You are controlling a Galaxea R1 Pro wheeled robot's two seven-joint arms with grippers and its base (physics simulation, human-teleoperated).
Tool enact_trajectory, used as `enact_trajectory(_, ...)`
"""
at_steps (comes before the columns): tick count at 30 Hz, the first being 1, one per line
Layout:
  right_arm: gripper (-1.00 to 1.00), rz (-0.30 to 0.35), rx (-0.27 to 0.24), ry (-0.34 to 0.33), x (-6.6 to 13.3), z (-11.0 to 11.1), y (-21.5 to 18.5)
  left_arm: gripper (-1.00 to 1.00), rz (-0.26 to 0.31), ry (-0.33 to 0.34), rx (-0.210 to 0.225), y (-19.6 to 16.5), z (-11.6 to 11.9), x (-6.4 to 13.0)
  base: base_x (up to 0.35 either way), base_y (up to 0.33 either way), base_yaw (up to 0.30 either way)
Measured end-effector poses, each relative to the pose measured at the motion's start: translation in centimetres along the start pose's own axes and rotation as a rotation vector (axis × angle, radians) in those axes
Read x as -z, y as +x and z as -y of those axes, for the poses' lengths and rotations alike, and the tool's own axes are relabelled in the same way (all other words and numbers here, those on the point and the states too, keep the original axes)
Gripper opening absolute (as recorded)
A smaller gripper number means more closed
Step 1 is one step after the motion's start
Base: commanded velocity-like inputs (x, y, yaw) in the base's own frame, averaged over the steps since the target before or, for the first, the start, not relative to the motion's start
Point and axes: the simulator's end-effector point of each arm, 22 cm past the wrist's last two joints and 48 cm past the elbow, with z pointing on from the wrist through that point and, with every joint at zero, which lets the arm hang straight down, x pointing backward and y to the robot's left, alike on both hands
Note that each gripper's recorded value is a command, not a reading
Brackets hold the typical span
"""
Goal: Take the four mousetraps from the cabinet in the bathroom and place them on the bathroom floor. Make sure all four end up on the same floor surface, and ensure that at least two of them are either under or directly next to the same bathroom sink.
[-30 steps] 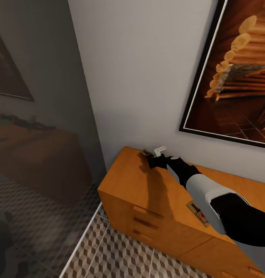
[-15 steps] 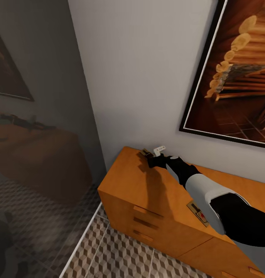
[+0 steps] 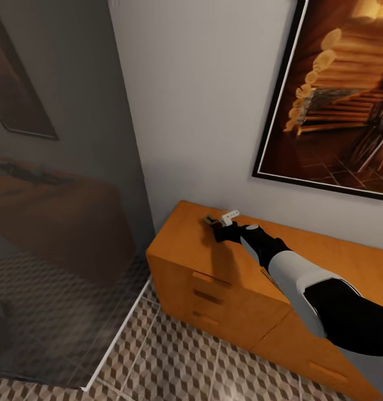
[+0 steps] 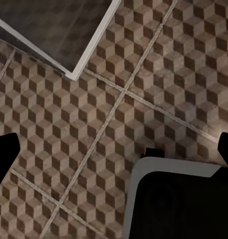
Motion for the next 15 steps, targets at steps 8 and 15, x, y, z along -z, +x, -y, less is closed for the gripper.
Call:
enact_trajectory(8,-1.0,-0.001,-0.001,0.002,0.0,0.06,0.06,1.0,0.0,0.0,0.0,-0.01,0.0,0.0,-0.337,0.0,0.0)
enact_trajectory(15,-1.0,-0.002,-0.001,0.003,0.03,0.16,0.1,1.0,0.0,0.0,0.0,-0.01,0.0,0.0,-0.337,0.005,0.0)
